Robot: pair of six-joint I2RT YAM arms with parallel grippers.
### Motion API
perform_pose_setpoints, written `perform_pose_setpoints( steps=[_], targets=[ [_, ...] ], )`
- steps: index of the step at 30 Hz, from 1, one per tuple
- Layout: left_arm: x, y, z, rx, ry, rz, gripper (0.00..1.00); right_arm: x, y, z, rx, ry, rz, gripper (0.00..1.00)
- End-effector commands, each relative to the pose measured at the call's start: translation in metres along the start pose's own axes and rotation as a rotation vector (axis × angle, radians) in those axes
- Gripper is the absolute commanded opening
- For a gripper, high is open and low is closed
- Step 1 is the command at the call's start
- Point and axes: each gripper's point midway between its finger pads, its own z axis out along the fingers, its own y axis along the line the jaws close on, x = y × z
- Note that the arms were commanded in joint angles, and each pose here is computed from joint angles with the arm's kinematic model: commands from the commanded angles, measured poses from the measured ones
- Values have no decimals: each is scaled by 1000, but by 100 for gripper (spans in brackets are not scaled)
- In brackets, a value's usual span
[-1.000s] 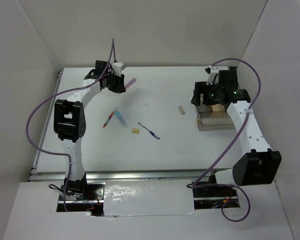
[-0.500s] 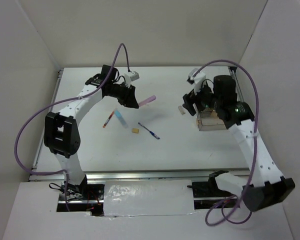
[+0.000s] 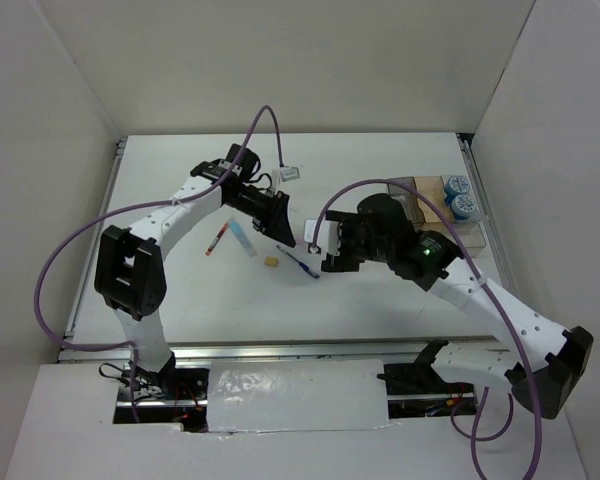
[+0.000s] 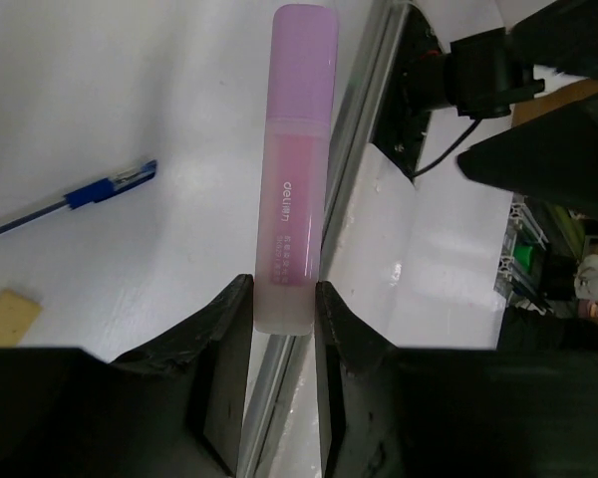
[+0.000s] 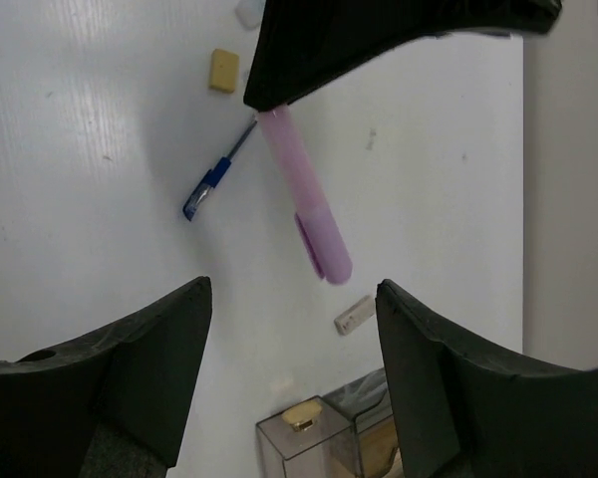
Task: Sort the stationery into containers
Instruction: Pass the stationery from the left arm to the right
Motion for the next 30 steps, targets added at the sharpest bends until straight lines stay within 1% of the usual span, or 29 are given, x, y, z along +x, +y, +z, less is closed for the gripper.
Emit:
perform_pose_setpoints(
  steps=[1, 6, 8, 14, 18, 21, 24, 26, 29, 30],
  targets=[
    [-6, -32, 1, 78, 4, -5, 0, -8, -9, 6, 34, 10, -132, 73],
    [-3, -43, 6, 79, 19, 19, 0, -12, 3, 18, -27, 24, -183, 75],
    [-4, -46, 5, 87, 15, 25, 0, -8, 10, 22, -51, 45, -199, 73],
    [-7, -54, 5, 117, 11, 25, 0, -9, 29, 30, -126, 51, -215, 69],
    [-8, -60, 4, 141, 8, 39, 0, -4, 33, 37, -136, 65, -231, 68],
    [-5, -66, 5, 160, 23, 51, 0, 2, 26, 45, -114, 84, -238, 66],
    [-2, -69, 8, 162, 35, 68, 0, 7, 18, 51, -104, 102, -226, 61],
    [1, -72, 9, 164, 37, 77, 0, 8, 14, 53, -104, 109, -218, 52],
    [3, -72, 10, 167, 38, 75, 0, 9, 13, 55, -107, 112, -214, 44],
    [3, -72, 9, 161, 34, 75, 0, 9, 12, 55, -99, 114, -212, 37]
  ],
)
